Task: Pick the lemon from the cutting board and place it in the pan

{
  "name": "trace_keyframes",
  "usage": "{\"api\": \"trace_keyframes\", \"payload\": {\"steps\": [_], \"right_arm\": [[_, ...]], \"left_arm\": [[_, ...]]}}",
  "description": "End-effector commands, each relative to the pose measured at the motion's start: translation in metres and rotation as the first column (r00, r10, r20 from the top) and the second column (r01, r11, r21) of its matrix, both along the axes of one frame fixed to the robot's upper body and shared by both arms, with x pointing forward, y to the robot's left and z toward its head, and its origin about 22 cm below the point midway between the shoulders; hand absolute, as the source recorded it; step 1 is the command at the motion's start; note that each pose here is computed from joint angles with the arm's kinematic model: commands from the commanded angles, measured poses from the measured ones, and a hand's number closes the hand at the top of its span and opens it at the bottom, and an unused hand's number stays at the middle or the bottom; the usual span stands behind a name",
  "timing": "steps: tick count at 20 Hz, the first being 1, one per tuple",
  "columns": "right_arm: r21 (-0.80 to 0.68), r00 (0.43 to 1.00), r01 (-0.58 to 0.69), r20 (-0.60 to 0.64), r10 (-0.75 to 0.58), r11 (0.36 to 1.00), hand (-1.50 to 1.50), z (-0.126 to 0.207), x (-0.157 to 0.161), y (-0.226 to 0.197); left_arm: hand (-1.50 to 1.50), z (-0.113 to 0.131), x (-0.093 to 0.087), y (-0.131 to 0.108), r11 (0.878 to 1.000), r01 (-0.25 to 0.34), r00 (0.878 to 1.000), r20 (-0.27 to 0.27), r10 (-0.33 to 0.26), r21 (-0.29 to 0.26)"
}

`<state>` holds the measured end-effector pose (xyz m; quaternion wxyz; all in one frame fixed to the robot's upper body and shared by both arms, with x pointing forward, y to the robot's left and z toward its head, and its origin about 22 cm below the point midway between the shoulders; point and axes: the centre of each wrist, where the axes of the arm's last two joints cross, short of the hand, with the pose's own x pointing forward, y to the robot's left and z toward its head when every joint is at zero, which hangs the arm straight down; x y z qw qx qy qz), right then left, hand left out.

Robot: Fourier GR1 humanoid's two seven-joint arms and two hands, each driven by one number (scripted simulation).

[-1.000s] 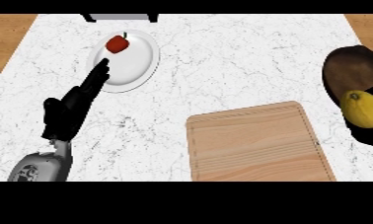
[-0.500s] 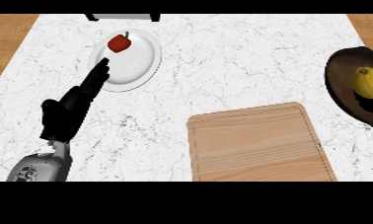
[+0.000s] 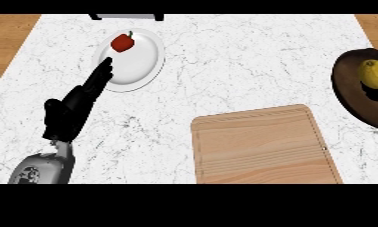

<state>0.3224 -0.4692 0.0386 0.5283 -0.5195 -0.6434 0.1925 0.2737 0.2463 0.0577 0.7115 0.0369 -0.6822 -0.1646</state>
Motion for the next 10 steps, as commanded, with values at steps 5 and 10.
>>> {"api": "trace_keyframes", "payload": {"steps": [5,10], "right_arm": [[0.053,0.936,0.183,-0.316,-0.157,0.982,-1.50,-0.004,-0.011,-0.029],[0.155,0.955,0.092,-0.294,-0.043,0.984,-1.50,-0.002,-0.005,-0.025]], "left_arm": [[0.00,0.000,-0.003,-0.009,0.998,0.052,0.999,0.001,-0.052,-0.024],[0.00,-0.007,0.009,-0.013,1.000,0.027,0.999,0.020,-0.027,-0.012]]}}
